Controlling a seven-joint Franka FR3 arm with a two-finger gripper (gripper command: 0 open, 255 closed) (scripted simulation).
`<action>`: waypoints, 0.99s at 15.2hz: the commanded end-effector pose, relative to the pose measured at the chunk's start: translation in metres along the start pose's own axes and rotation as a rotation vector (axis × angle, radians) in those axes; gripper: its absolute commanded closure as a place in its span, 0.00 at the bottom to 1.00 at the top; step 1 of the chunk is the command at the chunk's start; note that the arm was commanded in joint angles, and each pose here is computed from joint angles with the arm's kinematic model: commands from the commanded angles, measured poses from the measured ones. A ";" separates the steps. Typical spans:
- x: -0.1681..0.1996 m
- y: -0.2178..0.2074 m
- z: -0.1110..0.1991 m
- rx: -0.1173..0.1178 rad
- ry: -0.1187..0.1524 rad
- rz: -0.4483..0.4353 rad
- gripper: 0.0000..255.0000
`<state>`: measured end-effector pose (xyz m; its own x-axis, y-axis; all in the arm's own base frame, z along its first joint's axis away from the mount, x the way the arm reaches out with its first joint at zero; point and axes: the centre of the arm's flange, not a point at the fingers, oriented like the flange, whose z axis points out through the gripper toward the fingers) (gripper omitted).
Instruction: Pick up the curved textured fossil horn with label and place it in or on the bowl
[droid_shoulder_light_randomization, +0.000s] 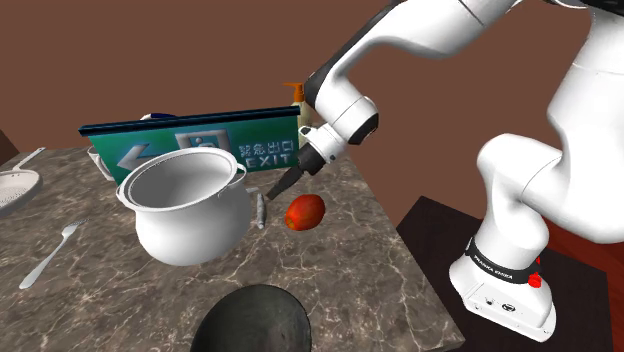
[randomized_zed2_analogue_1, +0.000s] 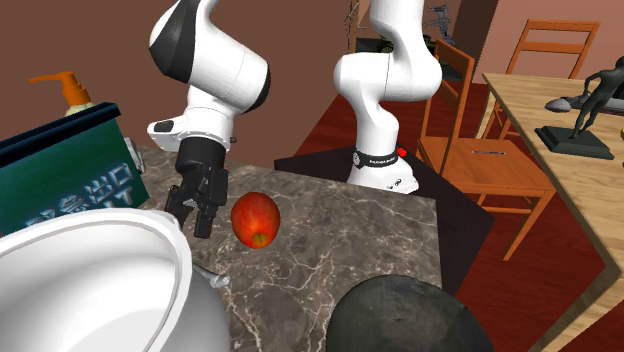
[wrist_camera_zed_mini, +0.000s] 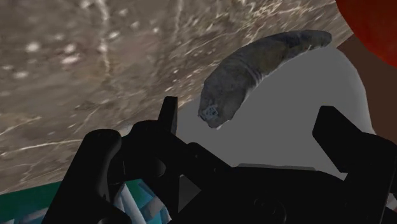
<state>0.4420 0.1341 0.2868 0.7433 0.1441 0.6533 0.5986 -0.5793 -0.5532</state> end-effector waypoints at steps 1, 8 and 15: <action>-0.001 0.001 0.012 0.001 0.003 -0.001 0.00; -0.001 0.001 0.025 0.001 0.003 -0.001 0.00; -0.001 0.001 0.025 0.001 0.003 -0.001 1.00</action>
<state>0.4500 0.1546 0.2741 0.7404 0.1411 0.6572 0.6017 -0.5750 -0.5544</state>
